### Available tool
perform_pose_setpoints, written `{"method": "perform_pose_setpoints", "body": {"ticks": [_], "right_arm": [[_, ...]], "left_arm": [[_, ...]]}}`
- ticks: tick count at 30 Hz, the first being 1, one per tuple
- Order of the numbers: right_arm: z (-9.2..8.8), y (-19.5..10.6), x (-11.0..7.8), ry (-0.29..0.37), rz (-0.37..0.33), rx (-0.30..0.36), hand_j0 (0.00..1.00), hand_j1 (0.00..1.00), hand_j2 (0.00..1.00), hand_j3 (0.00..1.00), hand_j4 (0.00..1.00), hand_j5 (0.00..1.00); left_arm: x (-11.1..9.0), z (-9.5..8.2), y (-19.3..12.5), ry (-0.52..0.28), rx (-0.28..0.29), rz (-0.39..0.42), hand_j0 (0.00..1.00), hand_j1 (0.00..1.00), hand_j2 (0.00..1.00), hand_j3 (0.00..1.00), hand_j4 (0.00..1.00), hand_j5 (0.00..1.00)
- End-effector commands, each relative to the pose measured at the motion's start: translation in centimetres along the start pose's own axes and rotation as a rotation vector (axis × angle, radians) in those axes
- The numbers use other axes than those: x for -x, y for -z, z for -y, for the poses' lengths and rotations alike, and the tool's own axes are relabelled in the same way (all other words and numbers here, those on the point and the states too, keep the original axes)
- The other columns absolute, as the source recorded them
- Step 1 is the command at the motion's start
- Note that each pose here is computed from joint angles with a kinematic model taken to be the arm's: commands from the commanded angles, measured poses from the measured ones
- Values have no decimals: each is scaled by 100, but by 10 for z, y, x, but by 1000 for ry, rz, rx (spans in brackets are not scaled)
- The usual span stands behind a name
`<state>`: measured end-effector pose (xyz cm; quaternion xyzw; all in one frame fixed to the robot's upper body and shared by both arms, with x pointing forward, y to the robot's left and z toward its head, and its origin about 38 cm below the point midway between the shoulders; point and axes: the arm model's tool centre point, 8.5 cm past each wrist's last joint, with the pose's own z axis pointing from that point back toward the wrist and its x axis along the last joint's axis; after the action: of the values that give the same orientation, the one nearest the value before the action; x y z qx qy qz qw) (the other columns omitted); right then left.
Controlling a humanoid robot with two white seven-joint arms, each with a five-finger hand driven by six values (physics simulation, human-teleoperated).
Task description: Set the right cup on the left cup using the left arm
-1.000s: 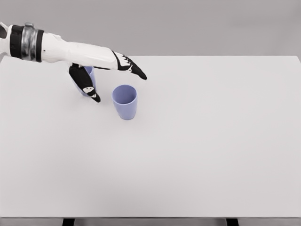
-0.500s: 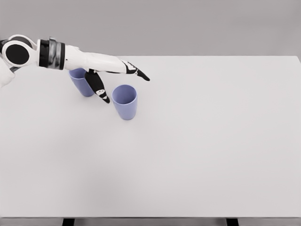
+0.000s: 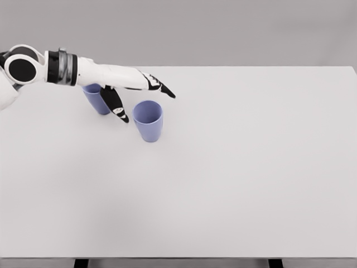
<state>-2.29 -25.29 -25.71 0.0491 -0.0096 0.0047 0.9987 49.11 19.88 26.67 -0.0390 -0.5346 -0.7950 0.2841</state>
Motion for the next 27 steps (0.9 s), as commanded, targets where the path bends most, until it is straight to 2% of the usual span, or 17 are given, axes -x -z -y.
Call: {"method": "perform_pose_setpoints", "body": {"ticks": [1, 5, 6, 9, 15, 21, 27], "right_arm": [[0, 0, 0, 0, 0, 0, 100, 100, 100, 100, 100, 100], [0, 0, 0, 0, -1, 0, 100, 100, 100, 100, 100, 100], [0, 0, 0, 0, 0, 0, 100, 100, 100, 100, 100, 100], [0, 0, 0, 0, 0, 0, 100, 100, 100, 100, 100, 100], [0, 0, 0, 0, 0, 0, 100, 100, 100, 100, 100, 100], [0, 0, 0, 0, 0, 0, 100, 100, 100, 100, 100, 100], [0, 0, 0, 0, 0, 0, 100, 100, 100, 100, 100, 100]], "left_arm": [[1, -2, -2, -1, -8, -7, 100, 100, 100, 100, 100, 100], [9, -2, -3, -8, -8, -31, 100, 100, 100, 100, 100, 100], [13, 4, 1, -18, -1, -37, 100, 100, 100, 100, 100, 100], [20, 9, 1, -35, -25, -52, 100, 100, 100, 100, 100, 100], [18, 9, 13, -38, -23, -36, 100, 100, 100, 100, 100, 100], [20, 22, 20, -64, -12, -27, 100, 100, 100, 100, 100, 100], [19, 26, 23, -69, -8, -22, 100, 100, 100, 100, 100, 100]]}}
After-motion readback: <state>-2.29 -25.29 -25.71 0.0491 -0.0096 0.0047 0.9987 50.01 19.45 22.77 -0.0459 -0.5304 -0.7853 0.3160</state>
